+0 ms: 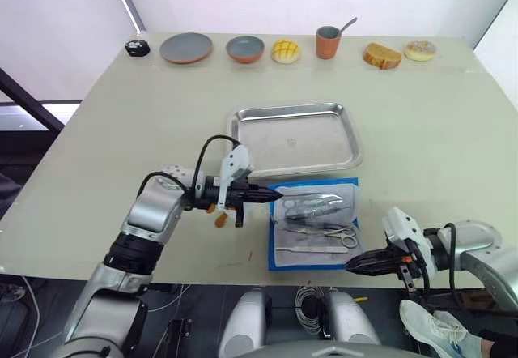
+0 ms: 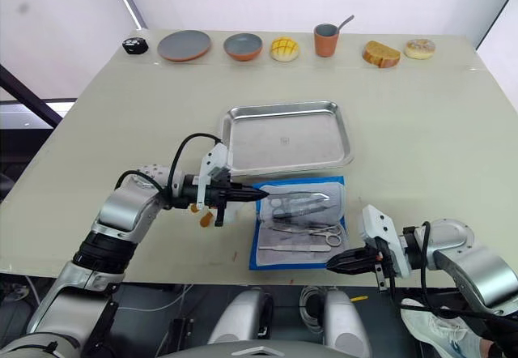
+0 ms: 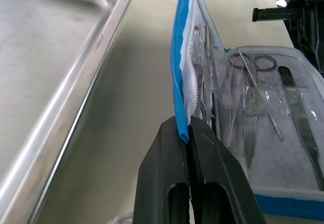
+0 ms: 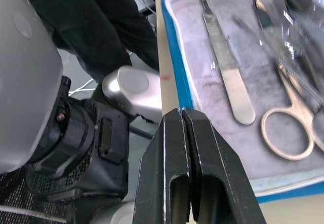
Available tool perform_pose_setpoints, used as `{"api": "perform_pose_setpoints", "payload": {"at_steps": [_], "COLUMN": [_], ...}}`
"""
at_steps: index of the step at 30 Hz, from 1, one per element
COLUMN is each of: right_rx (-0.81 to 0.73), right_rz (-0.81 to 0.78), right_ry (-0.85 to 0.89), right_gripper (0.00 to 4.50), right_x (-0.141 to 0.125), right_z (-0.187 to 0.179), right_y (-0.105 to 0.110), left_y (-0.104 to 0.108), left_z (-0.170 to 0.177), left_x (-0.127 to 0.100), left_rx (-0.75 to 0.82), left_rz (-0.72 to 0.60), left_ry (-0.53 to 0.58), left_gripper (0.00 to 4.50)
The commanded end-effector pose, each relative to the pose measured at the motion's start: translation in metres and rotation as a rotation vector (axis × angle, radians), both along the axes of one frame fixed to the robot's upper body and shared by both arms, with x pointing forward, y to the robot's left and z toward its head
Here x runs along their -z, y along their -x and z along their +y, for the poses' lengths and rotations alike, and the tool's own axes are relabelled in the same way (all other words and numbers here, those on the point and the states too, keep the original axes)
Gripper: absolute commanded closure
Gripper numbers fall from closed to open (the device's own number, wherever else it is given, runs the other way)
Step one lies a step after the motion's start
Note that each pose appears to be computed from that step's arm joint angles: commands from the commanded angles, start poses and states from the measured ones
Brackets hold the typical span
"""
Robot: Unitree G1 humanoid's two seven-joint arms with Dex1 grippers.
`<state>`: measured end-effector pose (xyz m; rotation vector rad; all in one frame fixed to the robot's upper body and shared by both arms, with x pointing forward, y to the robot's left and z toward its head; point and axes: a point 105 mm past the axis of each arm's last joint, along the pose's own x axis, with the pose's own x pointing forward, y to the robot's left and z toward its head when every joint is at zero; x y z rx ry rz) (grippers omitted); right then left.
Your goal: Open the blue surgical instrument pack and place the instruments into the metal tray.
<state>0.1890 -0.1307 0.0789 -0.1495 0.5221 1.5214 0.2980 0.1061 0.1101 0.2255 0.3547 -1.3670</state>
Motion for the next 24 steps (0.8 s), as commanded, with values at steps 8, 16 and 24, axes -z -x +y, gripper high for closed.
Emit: {"api": "perform_pose_setpoints", "payload": {"at_steps": [8,16,24], "right_rx": [0.028,0.069,0.083], "right_rz": [0.013,0.019,-0.003], "right_ry": [0.003,0.012,-0.009], "right_gripper": [4.48,4.48,4.48], "right_x": [0.015,0.025,0.025], "right_z": [0.001,-0.007,-0.006], "right_y": [0.001,0.001,0.002], "left_y": [-0.01,-0.012,-0.014], "left_z": [-0.014,-0.013,-0.008], "left_x": [0.025,0.036,0.046], "left_rx": [0.009,0.013,-0.008], "left_rz": [-0.003,-0.033,-0.027], "left_ry": [-0.039,-0.08,-0.136], "left_gripper": [4.5,4.5,4.5]}}
